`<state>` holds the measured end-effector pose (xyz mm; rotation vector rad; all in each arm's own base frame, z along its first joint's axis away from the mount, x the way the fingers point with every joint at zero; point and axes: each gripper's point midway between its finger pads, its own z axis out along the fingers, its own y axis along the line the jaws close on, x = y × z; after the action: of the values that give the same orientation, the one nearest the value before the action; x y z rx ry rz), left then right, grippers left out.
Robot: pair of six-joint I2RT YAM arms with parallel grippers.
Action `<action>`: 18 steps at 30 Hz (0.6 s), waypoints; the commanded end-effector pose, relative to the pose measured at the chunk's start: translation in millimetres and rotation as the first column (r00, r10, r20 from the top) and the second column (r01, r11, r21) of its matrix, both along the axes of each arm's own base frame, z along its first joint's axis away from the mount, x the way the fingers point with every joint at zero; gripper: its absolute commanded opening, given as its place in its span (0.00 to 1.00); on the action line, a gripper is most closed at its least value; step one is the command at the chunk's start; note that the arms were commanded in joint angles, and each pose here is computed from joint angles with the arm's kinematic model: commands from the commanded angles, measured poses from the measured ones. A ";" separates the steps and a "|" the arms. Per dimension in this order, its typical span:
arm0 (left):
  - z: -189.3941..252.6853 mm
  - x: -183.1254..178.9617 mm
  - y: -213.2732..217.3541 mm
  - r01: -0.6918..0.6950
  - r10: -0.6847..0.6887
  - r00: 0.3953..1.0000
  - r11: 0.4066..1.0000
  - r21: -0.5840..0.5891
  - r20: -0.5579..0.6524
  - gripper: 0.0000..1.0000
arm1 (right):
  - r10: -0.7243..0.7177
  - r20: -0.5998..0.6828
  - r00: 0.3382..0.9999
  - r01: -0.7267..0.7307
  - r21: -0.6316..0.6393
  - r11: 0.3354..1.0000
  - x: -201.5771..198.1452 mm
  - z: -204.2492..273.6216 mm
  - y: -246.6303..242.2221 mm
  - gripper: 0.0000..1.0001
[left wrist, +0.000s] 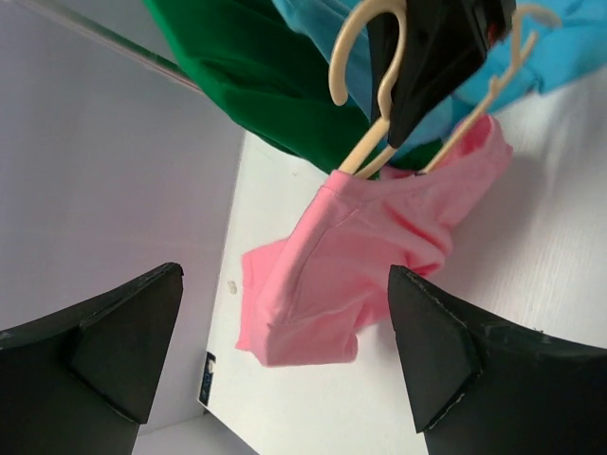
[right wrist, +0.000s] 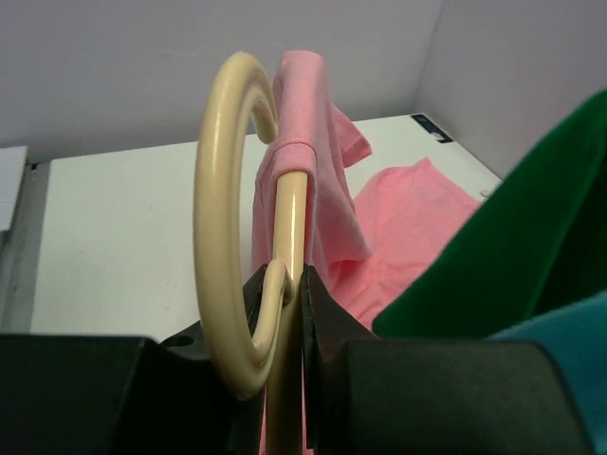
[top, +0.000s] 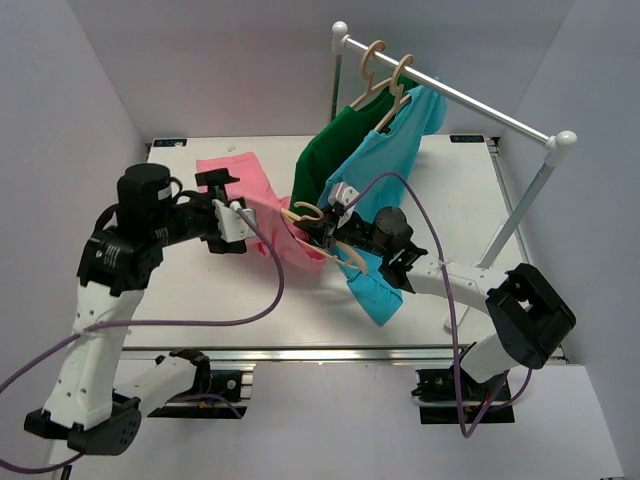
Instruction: Place the t-shirt on the hanger
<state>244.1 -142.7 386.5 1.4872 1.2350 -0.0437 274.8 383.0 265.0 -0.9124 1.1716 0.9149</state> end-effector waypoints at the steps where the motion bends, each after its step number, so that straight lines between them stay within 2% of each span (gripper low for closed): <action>1: -54.6 18.1 1.3 0.032 -0.011 0.990 0.989 0.142 -0.142 0.98 | 0.121 0.121 0.985 -0.126 0.029 0.992 -19.4 37.8 9.2 0.00; 5: -108.3 30.1 -0.4 0.100 -0.015 0.940 0.967 0.235 -0.340 0.98 | 0.130 0.129 0.983 -0.136 0.040 0.990 -22.6 43.3 8.3 0.00; 10: -129.6 37.8 0.4 0.095 0.007 0.928 0.962 0.254 -0.371 0.97 | 0.162 0.130 0.978 -0.167 0.031 0.985 -26.0 44.5 11.8 0.00; 12: -135.2 38.7 -0.6 0.100 0.005 0.924 0.962 0.256 -0.382 0.87 | 0.194 0.137 0.971 -0.199 0.022 0.980 -31.3 46.4 12.5 0.00; 13: -137.4 39.3 -0.6 0.100 0.007 0.921 0.962 0.255 -0.389 0.71 | 0.214 0.121 0.969 -0.216 0.007 0.976 -33.8 42.5 14.5 0.00; 16: -139.5 37.9 -5.4 0.123 -0.014 0.909 0.964 0.236 -0.416 0.47 | 0.251 0.112 0.961 -0.250 -0.021 0.968 -35.5 40.1 19.9 0.00; 17: -138.1 37.6 -6.7 0.127 -0.021 0.910 0.965 0.230 -0.415 0.34 | 0.251 0.085 0.964 -0.248 -0.049 0.968 -33.1 31.6 21.5 0.00; 18: -139.0 36.8 -7.7 0.134 -0.027 0.908 0.964 0.228 -0.418 0.30 | 0.252 0.086 0.964 -0.247 -0.061 0.967 -31.0 29.9 23.4 0.00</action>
<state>289.2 -143.7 234.4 1.8171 1.6156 -0.2401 240.8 399.1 264.6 -1.1266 1.1152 1.0543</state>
